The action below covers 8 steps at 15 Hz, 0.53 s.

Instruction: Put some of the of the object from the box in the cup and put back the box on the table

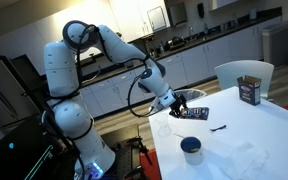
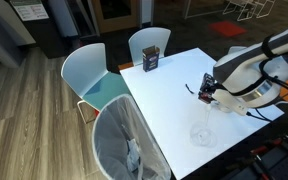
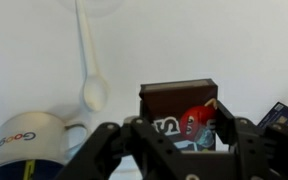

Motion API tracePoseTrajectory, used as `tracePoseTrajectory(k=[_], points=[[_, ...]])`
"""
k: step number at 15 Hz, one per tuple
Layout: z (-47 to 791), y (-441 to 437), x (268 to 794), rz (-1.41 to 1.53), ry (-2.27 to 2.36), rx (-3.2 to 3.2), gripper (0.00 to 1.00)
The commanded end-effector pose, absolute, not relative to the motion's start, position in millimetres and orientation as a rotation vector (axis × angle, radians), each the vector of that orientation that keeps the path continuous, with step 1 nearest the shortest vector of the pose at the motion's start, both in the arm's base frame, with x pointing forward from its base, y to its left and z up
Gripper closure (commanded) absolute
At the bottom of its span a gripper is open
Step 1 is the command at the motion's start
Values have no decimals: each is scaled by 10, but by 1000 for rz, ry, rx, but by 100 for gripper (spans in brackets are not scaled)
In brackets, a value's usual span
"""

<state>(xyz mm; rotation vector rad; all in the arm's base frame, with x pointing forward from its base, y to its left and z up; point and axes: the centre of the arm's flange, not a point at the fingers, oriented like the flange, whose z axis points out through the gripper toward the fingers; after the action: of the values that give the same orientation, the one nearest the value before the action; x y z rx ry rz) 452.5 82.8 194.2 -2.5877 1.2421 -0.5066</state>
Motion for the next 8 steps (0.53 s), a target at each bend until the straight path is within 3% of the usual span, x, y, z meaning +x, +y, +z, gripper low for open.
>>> tracePoseTrajectory(k=[1,3,4,8], points=[[1928,826,4518,-505,1243,-2591,38],[1905,802,4511,-502,1249,-2596,38],[1903,784,4513,-504,1253,-2596,63],[1854,1006,5025,-523,1164,-2649,63]])
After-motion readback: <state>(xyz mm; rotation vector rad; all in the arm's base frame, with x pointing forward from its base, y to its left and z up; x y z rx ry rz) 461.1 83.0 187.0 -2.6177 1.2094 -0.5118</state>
